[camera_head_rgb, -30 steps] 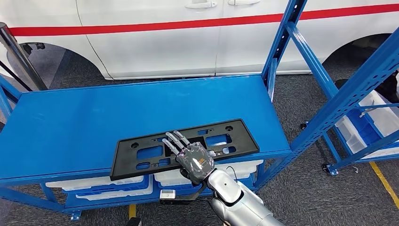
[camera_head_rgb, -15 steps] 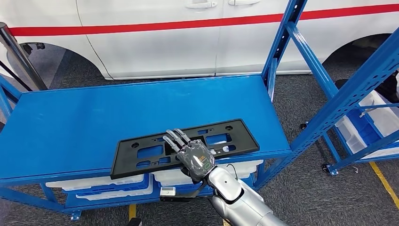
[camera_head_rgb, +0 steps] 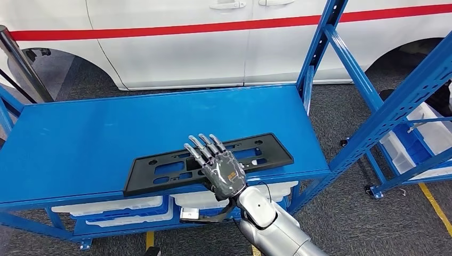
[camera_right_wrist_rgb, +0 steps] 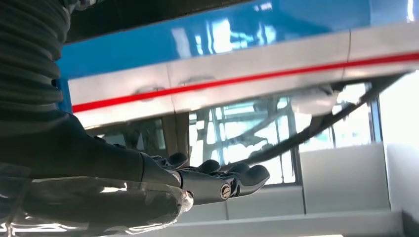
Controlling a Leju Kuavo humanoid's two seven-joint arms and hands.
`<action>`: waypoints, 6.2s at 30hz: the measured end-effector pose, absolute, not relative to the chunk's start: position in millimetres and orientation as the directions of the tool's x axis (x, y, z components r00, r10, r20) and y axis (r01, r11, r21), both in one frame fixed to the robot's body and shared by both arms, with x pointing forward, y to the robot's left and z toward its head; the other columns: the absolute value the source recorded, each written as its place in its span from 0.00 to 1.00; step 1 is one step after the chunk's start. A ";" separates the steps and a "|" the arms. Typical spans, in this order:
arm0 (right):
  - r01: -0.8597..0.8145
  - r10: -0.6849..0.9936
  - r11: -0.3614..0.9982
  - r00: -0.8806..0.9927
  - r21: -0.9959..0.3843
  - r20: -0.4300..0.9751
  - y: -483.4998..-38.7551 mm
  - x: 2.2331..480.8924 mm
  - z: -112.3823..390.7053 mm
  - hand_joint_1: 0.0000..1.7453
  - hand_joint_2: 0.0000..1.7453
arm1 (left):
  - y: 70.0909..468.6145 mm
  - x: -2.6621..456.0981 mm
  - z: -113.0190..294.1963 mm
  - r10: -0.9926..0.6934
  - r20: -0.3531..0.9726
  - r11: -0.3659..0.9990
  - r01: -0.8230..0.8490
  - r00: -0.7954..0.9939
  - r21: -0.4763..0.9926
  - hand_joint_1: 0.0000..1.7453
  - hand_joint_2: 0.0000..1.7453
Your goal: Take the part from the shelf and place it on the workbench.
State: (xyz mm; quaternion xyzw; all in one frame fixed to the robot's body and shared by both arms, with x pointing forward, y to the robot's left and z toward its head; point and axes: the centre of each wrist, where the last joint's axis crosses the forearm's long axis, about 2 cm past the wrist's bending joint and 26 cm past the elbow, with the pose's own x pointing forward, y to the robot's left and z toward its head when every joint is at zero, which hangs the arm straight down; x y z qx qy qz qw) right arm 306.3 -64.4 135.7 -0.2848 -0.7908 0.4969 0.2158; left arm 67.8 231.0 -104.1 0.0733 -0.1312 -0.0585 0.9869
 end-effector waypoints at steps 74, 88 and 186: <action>0.083 0.699 0.171 -0.713 -0.982 0.061 -76.8 327.0 134.7 0.00 1.00 | 230.3 69.5 -103.8 -0.126 0.251 0.985 0.091 0.960 0.147 0.00 0.00; 0.045 0.706 0.129 -0.706 -0.991 0.060 -78.2 329.4 131.8 0.00 1.00 | 230.4 69.6 -103.8 -0.113 0.254 0.986 0.078 0.961 0.144 0.00 0.00; 0.561 0.687 0.263 -0.680 -0.785 -0.255 -84.4 305.3 161.2 0.96 1.00 | 229.2 71.9 -103.1 -0.203 0.342 0.971 0.144 0.918 0.190 0.00 1.00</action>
